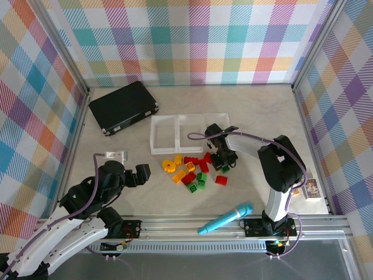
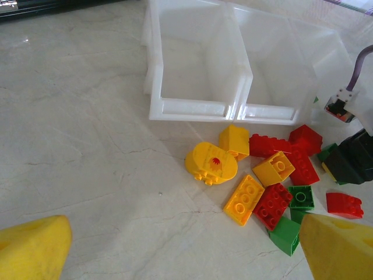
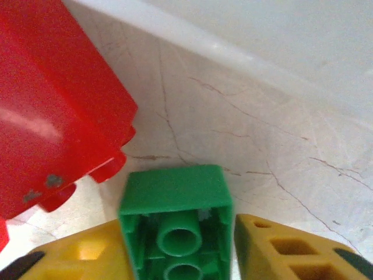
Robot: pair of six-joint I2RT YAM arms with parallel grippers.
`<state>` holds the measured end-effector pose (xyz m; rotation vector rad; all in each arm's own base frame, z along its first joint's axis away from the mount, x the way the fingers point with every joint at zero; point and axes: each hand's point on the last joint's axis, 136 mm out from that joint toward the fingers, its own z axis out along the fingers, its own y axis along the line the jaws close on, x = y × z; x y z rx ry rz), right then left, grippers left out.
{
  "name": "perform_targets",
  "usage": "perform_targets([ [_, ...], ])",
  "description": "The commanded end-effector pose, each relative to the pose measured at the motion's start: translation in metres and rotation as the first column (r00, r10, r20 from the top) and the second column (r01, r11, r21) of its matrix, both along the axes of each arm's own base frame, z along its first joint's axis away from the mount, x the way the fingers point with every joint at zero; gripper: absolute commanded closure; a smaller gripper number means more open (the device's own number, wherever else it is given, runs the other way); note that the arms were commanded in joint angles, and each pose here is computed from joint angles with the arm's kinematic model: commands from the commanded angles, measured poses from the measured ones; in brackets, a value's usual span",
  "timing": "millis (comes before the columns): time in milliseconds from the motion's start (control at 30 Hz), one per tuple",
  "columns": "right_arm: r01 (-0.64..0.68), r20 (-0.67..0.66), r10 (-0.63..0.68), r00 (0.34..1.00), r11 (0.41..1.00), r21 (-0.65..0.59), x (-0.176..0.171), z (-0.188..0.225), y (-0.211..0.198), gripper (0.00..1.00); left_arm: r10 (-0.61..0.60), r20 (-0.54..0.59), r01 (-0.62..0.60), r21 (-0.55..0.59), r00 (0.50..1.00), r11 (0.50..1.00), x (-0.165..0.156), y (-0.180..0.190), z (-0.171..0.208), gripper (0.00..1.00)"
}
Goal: Sort the legos into containers by color
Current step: Pick up the lego from the center of the table.
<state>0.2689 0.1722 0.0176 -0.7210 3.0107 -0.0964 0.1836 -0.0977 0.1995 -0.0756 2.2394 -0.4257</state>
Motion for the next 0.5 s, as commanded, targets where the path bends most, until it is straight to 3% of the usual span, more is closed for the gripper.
perform_targets([
  [0, 0.017, 0.016, -0.017, 1.000, 0.999, -0.034, -0.003, 0.002, -0.007, 0.68, 0.009, -0.012, -0.009, -0.003, 1.000, 1.000, -0.001, 0.001, -0.005, 0.00],
  [167, 0.055, 0.068, -0.054, 0.996, 0.998, -0.012, -0.005, 0.029, -0.009, 0.76, 0.008, -0.011, -0.009, -0.003, 1.000, 1.000, -0.001, 0.001, -0.005, 0.00],
  [467, 0.099, 0.222, -0.149, 0.963, 0.970, 0.223, 0.008, 0.120, 0.013, 0.77, -0.001, -0.010, 0.001, -0.010, 1.000, 1.000, 0.000, -0.002, -0.007, 0.00],
])
